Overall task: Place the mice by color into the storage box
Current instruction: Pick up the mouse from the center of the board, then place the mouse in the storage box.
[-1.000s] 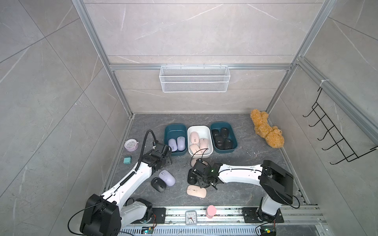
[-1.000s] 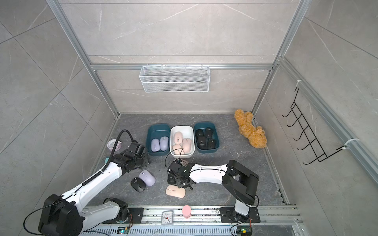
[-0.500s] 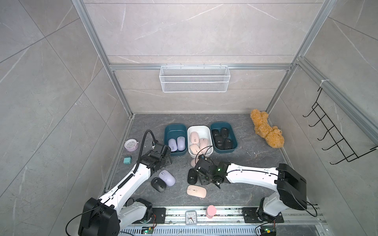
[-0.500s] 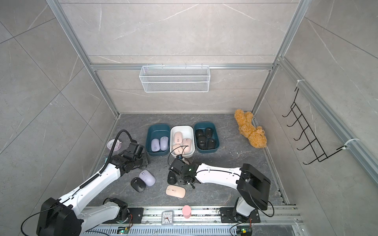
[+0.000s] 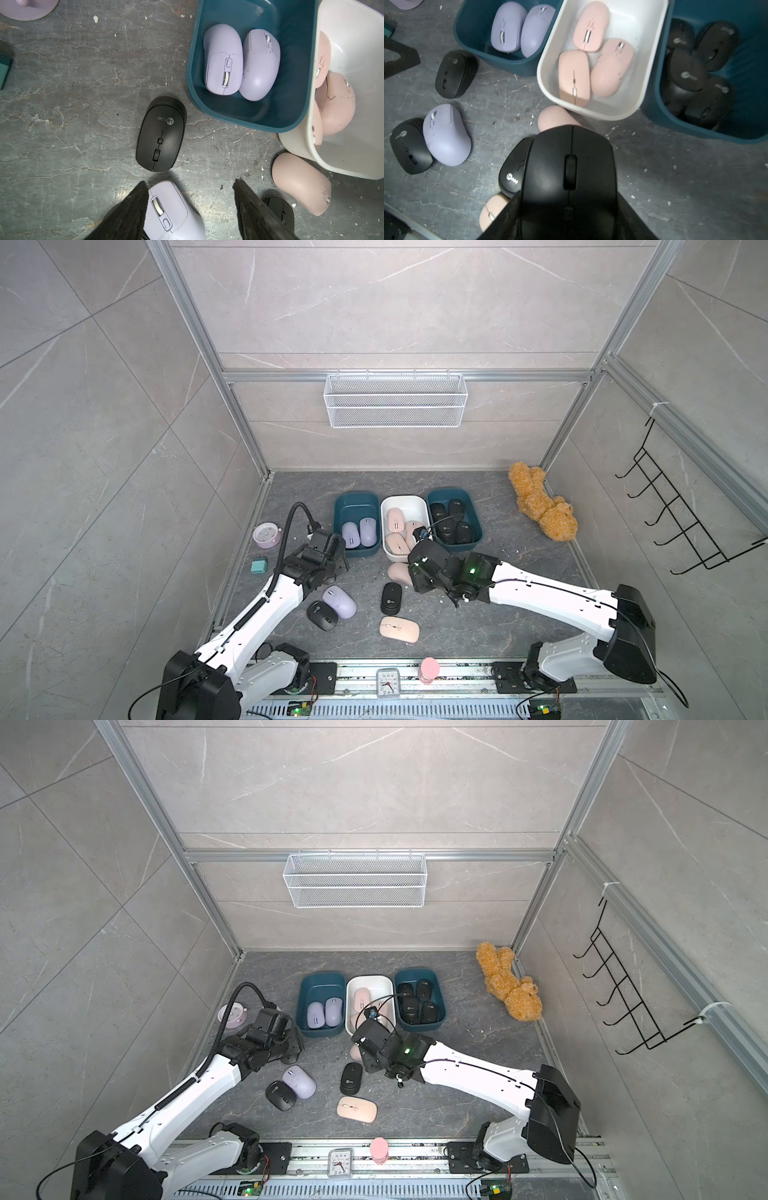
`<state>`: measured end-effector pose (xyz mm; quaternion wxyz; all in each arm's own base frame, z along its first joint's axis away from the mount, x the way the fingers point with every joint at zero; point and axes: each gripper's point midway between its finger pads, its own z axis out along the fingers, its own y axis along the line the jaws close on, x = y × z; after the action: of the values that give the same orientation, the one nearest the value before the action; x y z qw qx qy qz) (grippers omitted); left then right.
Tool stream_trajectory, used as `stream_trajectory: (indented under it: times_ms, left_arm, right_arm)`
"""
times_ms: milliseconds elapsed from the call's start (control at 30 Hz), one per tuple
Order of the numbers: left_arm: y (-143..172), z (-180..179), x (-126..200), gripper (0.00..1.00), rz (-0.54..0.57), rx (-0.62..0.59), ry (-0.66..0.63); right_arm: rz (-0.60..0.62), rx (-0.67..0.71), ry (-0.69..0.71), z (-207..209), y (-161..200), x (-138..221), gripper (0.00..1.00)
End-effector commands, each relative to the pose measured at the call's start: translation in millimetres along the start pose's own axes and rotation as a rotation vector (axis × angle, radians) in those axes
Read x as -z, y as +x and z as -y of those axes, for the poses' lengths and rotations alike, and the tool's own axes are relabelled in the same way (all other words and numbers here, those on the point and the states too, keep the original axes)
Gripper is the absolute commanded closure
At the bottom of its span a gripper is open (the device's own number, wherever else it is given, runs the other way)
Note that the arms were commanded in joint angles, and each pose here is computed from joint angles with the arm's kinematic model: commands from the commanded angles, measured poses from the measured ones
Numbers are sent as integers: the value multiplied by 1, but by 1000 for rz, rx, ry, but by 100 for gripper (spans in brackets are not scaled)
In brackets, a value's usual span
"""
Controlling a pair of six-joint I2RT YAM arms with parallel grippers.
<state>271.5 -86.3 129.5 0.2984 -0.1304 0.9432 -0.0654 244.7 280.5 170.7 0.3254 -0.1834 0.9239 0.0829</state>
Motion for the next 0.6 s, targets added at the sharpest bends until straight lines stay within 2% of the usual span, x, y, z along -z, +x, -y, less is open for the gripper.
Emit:
stream_trajectory:
  times_ms: [0,267,567]
  left_arm:
    - [-17,7,15,32,53,-14,27]
    - [-20,9,15,32,59,-12,29]
    - [-22,11,12,32,58,-24,24]
  right_arm:
    - [86,8,58,28,-31,13,45]
    - [209,-49,134,74,-79,15,45]
    - [210,-110,153,109,-97,-4,45]
